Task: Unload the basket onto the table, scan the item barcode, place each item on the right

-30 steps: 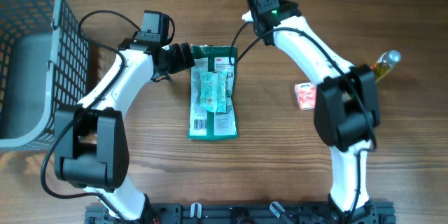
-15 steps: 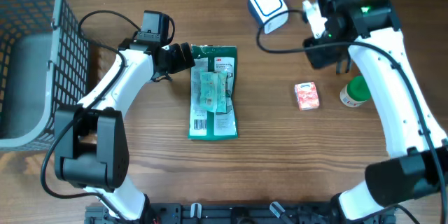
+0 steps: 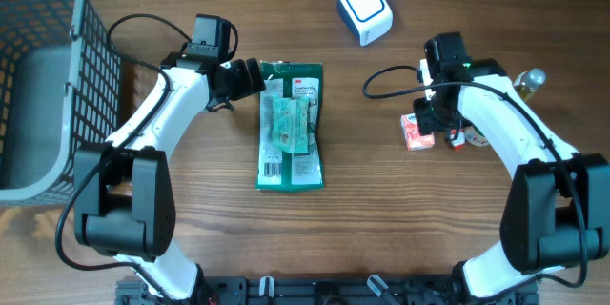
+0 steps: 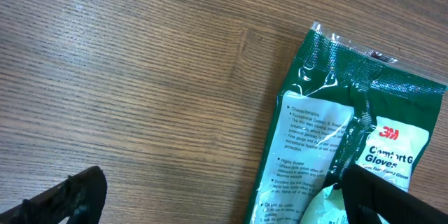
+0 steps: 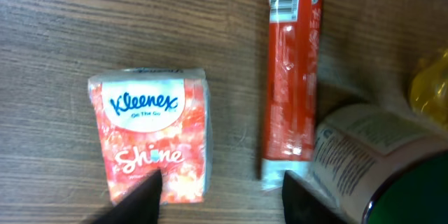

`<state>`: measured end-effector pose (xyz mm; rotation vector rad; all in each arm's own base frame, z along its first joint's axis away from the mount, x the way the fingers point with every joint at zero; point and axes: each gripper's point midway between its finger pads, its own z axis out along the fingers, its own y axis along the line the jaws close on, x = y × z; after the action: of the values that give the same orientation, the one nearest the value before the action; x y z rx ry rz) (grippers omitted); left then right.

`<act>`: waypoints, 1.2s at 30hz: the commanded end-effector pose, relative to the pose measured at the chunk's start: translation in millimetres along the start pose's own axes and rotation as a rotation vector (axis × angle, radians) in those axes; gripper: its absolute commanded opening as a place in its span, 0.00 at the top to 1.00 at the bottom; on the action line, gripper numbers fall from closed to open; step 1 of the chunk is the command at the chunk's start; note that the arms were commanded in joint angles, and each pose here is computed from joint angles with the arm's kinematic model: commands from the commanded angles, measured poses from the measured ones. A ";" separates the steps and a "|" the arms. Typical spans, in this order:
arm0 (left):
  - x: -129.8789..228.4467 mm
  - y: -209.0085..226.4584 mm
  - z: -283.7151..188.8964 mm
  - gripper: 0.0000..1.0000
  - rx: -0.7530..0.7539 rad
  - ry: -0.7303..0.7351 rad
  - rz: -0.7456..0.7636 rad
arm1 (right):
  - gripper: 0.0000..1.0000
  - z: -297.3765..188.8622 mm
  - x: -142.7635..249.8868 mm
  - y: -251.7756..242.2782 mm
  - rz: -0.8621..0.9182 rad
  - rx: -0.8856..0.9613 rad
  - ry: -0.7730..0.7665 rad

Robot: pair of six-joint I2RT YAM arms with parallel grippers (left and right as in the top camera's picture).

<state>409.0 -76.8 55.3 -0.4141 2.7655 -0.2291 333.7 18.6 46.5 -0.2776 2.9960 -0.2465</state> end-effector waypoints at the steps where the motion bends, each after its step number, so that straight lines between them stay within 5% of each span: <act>1: -1.7 2.3 2.1 0.00 -0.016 -0.006 0.015 | 0.42 -0.5 -9.0 3.3 0.070 -0.020 -0.037; 8: -1.7 2.5 2.1 0.00 -0.016 -0.006 0.015 | 0.44 -45.7 -29.0 115.5 0.091 -0.403 -0.141; 13: -1.7 2.5 2.1 0.00 -0.016 -0.006 0.015 | 0.44 -66.1 -38.4 183.5 0.173 -0.509 -0.187; 17: -1.7 2.5 2.1 0.00 -0.016 -0.006 0.015 | 0.24 -82.3 -40.0 225.8 0.194 -0.577 -0.223; 19: -1.7 2.3 2.1 0.00 -0.016 -0.006 0.015 | 0.21 -85.3 -39.6 234.1 0.176 -0.577 -0.242; 22: -1.7 2.3 2.1 0.00 -0.016 -0.006 0.015 | 0.00 -84.6 -39.3 234.1 0.173 -0.566 -0.247; 36: -10.7 -8.7 1.8 0.00 0.038 -0.039 0.018 | 0.00 -80.8 -37.6 228.9 0.176 -0.533 -0.244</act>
<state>424.5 -79.4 61.8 -0.4014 2.6981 -0.2550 316.8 264.8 83.6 -0.1101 2.7796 0.5971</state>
